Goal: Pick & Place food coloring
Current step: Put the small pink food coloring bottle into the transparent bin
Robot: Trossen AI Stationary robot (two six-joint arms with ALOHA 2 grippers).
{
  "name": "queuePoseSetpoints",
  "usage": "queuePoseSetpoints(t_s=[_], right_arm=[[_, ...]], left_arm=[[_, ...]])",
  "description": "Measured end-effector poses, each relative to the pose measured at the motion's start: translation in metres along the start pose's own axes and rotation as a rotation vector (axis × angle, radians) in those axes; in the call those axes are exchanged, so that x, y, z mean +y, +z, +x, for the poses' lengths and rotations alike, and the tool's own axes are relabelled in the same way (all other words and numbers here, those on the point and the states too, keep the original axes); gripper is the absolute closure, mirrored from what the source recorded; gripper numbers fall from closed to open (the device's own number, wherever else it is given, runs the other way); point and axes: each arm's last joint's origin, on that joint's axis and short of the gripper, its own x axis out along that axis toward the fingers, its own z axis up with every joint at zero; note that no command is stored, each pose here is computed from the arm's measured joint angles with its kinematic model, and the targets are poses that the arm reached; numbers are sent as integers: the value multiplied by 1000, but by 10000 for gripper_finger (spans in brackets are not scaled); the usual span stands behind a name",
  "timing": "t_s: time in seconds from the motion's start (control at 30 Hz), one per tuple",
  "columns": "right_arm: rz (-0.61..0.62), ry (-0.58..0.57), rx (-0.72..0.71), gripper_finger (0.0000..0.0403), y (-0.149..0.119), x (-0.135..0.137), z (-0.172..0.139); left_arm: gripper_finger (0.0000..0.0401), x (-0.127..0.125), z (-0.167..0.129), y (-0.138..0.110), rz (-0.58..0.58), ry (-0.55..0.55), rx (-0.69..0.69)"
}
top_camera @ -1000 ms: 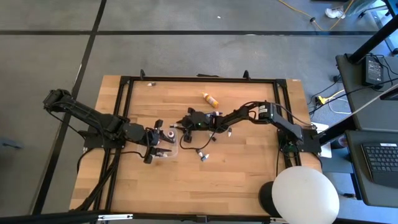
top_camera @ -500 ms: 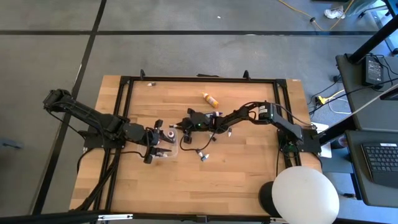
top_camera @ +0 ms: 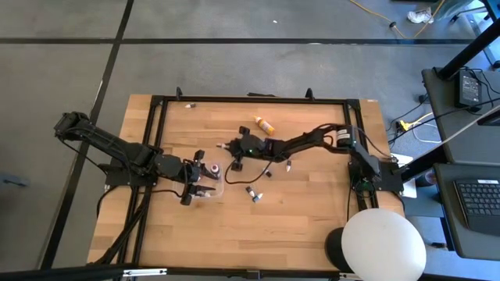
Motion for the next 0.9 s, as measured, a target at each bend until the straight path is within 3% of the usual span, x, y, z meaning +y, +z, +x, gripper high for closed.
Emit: queuePoseSetpoints(t_s=[0.3,0.43,0.57,0.7,0.9], right_arm=[[-74,-26,9,350,50,-15,-44],[-75,-9,-17,350,74,-14,-68],[-111,34,-51,350,93,-1,-92],[-124,78,-122,350,113,17,-117],[-171,122,-159,350,122,55,-138]], left_arm=[[237,5,-16,-8,-82,56,80],[241,5,-17,-9,-58,60,84],[240,4,-10,-5,27,55,49],[236,2,-1,-6,43,59,59],[238,5,14,-14,78,226,127]])
